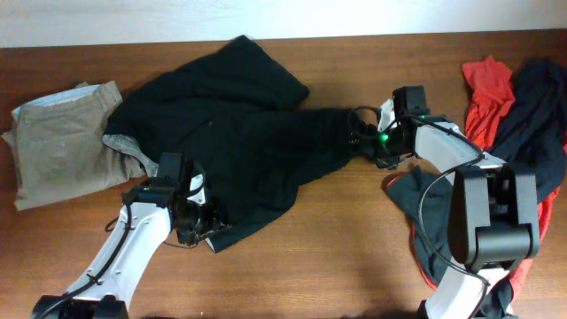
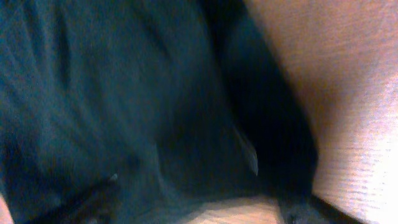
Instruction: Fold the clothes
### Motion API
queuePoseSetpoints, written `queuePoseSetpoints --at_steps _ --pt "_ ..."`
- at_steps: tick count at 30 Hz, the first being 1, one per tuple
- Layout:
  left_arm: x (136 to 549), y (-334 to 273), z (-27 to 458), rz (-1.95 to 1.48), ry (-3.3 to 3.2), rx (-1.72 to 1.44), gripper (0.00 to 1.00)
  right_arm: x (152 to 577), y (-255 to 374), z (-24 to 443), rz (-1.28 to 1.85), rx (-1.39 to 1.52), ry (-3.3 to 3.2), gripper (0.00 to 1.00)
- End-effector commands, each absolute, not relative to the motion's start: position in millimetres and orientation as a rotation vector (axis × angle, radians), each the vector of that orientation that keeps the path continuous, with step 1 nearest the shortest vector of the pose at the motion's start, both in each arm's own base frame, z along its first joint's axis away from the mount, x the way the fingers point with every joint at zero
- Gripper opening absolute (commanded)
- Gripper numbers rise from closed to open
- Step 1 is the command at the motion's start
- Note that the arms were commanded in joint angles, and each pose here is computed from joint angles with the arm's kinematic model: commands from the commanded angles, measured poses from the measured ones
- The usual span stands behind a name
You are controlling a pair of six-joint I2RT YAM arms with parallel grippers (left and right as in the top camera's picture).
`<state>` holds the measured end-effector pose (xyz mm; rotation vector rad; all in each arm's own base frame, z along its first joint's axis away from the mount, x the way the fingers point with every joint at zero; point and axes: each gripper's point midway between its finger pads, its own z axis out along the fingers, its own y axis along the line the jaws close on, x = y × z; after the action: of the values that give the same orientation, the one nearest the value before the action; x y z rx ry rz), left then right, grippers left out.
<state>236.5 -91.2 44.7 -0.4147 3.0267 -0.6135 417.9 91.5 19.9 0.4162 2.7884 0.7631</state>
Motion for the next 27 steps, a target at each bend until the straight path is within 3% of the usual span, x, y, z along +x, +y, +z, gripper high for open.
queuePoseSetpoints --at_steps 1,2,6,8,9,12,18,22,24,25,27 --pt "233.0 -90.4 43.4 -0.603 3.038 -0.436 0.63 426.5 91.4 5.2 0.758 0.464 2.768 0.11" --pt "230.8 -91.6 43.7 -0.615 3.046 -0.439 0.63 424.1 81.4 2.2 0.720 0.501 2.781 0.04" --pt "216.9 -90.3 42.7 -0.605 3.103 -0.465 0.57 361.9 -48.8 -13.4 0.189 0.987 2.906 0.04" --pt "215.2 -102.8 47.6 -0.716 3.100 -0.449 0.57 342.6 -90.7 -1.8 0.192 1.144 2.866 0.04" --pt "213.0 -112.0 49.8 -0.759 3.104 -0.411 0.57 340.2 -94.2 4.9 0.253 1.077 2.878 0.04" --pt "205.7 -133.8 51.7 -0.794 3.124 -0.305 0.78 334.3 -75.7 7.8 0.269 0.955 2.958 0.04" --pt "196.5 -203.0 45.9 -0.872 3.138 -0.282 0.59 336.0 -52.7 8.0 0.270 0.862 3.004 0.04" --pt "177.9 -234.4 19.6 -0.909 3.243 -0.237 0.57 335.2 -52.6 7.9 0.270 0.852 3.009 0.04" --pt "172.7 -235.4 13.8 -0.889 3.271 -0.231 0.52 335.2 -52.6 7.9 0.270 0.851 3.009 0.04" --pt "177.1 -231.3 11.6 -0.854 3.259 -0.241 0.04 335.2 -52.5 7.9 0.270 0.840 3.012 0.04" --pt "199.1 -202.5 5.7 -0.746 3.211 -0.249 0.00 334.3 -52.3 8.4 0.271 0.810 3.023 0.04"
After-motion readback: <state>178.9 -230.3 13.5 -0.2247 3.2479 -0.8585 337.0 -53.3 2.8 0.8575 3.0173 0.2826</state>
